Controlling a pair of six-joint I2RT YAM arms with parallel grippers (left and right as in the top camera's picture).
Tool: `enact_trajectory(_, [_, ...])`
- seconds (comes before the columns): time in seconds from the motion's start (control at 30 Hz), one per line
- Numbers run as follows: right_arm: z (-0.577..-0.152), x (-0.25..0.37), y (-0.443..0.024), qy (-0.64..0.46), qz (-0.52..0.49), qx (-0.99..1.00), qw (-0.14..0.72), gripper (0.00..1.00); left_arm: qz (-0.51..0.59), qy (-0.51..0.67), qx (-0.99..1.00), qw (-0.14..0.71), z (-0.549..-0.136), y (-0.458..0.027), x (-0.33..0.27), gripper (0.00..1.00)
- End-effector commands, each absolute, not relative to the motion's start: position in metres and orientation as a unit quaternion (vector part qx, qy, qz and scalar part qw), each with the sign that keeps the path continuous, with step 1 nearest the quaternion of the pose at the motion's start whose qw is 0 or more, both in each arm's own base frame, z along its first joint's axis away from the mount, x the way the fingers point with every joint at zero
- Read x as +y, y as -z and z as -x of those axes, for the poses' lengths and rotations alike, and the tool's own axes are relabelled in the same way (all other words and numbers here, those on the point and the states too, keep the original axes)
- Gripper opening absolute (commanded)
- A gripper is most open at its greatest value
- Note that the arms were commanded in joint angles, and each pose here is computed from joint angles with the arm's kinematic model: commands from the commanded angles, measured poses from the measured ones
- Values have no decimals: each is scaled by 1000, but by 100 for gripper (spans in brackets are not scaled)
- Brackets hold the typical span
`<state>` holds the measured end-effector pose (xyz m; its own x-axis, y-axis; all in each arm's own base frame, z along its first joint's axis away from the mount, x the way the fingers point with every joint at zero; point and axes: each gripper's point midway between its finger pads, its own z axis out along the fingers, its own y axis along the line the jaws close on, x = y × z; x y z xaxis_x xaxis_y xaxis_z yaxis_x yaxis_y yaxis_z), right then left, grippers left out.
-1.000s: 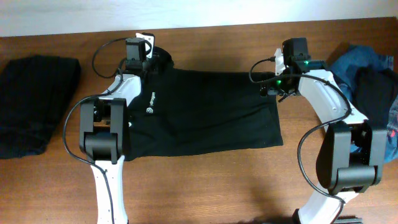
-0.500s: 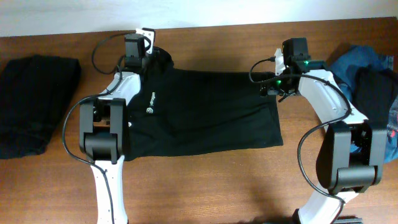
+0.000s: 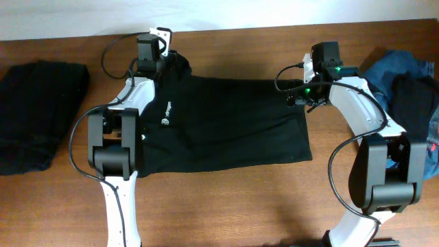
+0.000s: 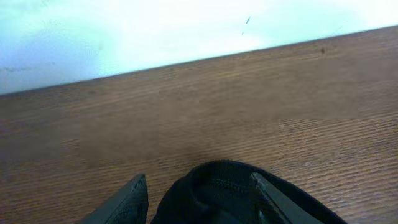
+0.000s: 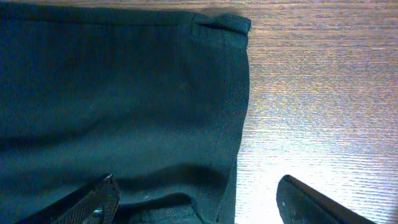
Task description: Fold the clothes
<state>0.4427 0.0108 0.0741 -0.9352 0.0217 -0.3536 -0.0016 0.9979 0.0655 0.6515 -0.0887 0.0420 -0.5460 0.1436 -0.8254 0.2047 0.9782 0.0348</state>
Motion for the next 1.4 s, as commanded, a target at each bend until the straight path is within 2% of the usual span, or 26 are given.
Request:
enact_trajectory(0.0, [-441,8,-71,-26,-8,984,176,86,-104,36,881,461,-655,-27,-88,52])
enact_trajectory(0.17, [-441,8,-71,-26,-8,984,176,86,-103,35,883,457,-654,-21,-87,50])
enact_trajectory(0.23, [-441,8,-71,-26,-8,984,176,86,-103,35,882,458,-655,-21,-86,38])
enact_trajectory(0.3, [-441,8,-71,-26,-8,984,176,86,-102,35,882,458,-655,-21,-86,34])
enact_trajectory(0.4, [-441,8,-71,-26,-8,984,176,86,-101,34,883,457,-655,-21,-83,13])
enact_trajectory(0.5, [-441,7,-71,-23,-8,984,176,83,-99,34,882,459,-658,-30,-82,1])
enact_trajectory(0.83, [-441,4,-71,-16,-9,984,176,80,-97,32,890,444,-668,-77,-79,0])
enact_trajectory(1.0, [-442,0,-71,-2,-12,984,179,80,-96,32,902,420,-662,-77,-76,1])
enact_trajectory(1.23, [-467,-1,-82,1,1,973,233,70,-85,24,916,391,-653,-66,-60,1])
enact_trajectory(1.37, [-475,-1,-80,1,1,970,245,70,-80,23,920,383,-651,-62,-52,1])
